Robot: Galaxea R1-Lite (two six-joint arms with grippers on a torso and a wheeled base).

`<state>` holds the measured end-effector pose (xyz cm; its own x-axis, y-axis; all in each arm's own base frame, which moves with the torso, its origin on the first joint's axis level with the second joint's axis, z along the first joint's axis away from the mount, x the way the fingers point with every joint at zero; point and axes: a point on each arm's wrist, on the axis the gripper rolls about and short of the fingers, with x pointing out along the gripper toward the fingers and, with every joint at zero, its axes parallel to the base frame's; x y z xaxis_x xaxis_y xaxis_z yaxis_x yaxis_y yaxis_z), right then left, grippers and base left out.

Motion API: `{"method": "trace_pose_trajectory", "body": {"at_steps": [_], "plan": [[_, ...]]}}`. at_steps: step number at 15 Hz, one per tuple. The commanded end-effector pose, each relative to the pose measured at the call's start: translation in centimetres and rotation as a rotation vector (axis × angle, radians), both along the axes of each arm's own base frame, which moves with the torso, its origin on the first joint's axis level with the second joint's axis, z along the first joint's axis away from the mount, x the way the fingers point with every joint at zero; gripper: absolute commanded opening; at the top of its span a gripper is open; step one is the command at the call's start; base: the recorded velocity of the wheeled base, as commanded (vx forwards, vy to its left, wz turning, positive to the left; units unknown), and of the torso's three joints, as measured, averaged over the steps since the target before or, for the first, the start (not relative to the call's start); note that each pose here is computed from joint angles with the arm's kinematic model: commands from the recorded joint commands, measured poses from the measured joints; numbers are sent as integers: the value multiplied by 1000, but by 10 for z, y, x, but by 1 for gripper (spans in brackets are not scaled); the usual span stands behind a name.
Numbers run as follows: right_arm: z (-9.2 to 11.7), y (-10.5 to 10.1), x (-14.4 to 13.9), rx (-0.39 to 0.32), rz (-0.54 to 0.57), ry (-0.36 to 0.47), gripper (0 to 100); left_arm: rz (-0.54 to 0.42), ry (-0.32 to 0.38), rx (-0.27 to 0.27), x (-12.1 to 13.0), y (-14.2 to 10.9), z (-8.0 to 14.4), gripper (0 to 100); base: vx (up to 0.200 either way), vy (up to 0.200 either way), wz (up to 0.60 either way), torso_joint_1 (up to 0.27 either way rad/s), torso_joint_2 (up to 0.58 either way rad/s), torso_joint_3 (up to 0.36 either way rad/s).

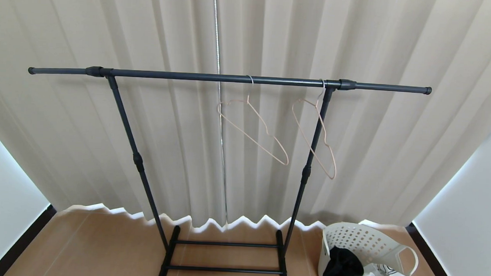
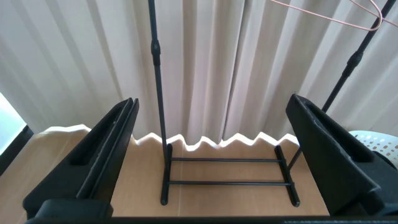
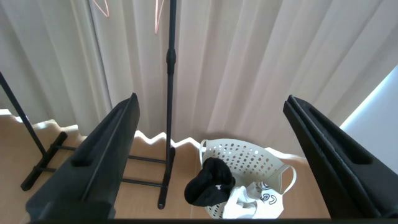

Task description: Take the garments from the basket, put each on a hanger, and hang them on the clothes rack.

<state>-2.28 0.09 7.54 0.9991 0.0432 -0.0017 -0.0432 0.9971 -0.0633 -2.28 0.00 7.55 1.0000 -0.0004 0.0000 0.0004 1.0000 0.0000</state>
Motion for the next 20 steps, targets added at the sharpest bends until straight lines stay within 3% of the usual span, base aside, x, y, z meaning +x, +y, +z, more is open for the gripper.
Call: {"method": "trace_pose_trajectory", "body": {"at_steps": [1, 15, 20], "plan": [[0, 0, 0, -1, 1, 1, 100, 0, 0, 0, 0, 0, 0, 100, 0, 0, 0, 0, 0, 0], [0, 0, 0, 25, 14, 1, 100, 0, 0, 0, 0, 0, 0, 100, 0, 0, 0, 0, 0, 0], [0, 0, 0, 25, 14, 3, 100, -7, 0, 6, 0, 0, 0, 100, 0, 0, 0, -120, 284, 161]]}}
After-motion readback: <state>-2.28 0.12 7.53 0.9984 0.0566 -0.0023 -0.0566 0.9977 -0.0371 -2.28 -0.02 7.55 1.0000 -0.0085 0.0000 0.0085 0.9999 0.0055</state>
